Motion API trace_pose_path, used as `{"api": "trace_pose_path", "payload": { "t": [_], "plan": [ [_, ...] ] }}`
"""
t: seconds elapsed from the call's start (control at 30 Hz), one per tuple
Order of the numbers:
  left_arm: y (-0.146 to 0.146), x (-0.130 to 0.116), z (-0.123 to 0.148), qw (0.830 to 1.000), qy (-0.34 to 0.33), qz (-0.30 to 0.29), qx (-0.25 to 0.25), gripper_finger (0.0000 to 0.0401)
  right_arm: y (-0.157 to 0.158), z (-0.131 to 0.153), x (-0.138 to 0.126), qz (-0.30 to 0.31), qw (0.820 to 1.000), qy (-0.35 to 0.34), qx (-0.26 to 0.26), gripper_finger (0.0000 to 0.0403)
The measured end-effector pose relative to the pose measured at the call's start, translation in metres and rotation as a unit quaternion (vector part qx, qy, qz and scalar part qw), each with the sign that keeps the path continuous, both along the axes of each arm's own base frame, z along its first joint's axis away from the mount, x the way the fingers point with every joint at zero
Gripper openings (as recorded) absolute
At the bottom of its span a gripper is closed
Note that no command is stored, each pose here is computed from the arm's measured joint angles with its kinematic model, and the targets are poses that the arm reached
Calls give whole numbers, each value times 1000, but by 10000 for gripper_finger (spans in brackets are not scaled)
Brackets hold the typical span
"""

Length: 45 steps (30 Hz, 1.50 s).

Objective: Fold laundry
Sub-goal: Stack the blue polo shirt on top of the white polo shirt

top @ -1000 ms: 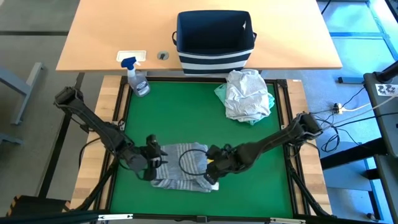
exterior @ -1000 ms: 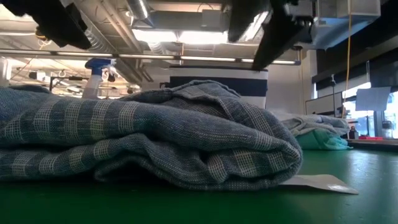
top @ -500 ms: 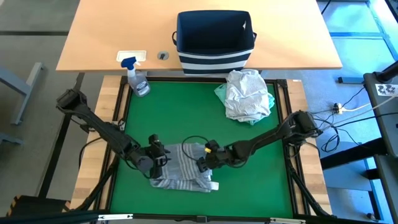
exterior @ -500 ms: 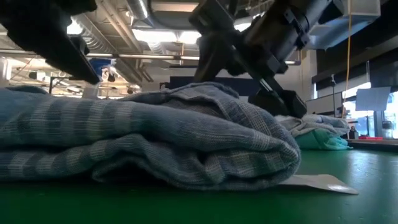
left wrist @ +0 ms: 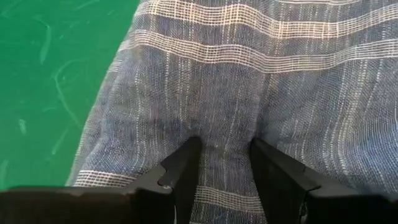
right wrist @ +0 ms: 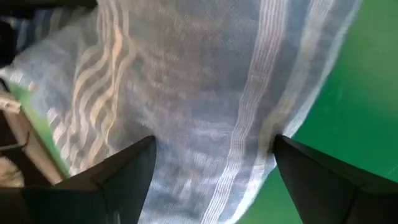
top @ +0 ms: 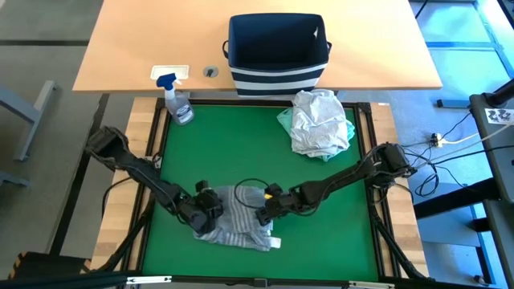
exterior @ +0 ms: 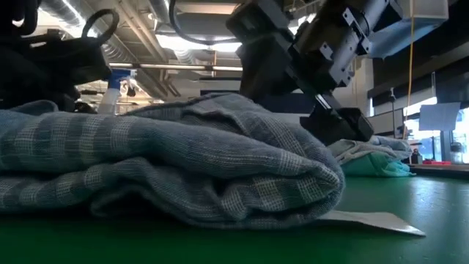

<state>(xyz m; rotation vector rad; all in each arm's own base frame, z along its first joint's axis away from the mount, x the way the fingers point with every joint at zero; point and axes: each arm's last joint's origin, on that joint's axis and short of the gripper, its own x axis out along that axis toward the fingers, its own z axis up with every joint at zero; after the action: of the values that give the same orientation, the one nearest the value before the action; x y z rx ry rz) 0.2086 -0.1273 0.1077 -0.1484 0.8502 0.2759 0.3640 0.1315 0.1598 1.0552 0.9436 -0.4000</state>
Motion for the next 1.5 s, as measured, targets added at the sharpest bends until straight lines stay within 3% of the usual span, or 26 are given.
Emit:
{"api": "trace_pose_path", "payload": {
  "t": [0.3, 0.53, 1.07, 1.2, 1.5],
  "plan": [
    [-3, 6, -9, 1000, -16, 0, -5, 143, -2, -1, 0, 3, 1000, 4, -6, 326],
    [-4, 6, -9, 1000, -16, -1, -9, 144, -13, -5, -6, 14, 998, 62, 4, 326],
    [-4, 6, -9, 1000, -17, -2, -9, 144, -8, -27, 3, 26, 998, 53, 22, 326],
    [-4, 6, -9, 1000, -20, -2, -11, 144, -1, -27, 4, 12, 1000, 25, -8, 326],
    [-5, 6, -9, 1000, -22, -2, -11, 144, 6, -42, 27, 18, 996, -75, 34, 326]
  ]
}}
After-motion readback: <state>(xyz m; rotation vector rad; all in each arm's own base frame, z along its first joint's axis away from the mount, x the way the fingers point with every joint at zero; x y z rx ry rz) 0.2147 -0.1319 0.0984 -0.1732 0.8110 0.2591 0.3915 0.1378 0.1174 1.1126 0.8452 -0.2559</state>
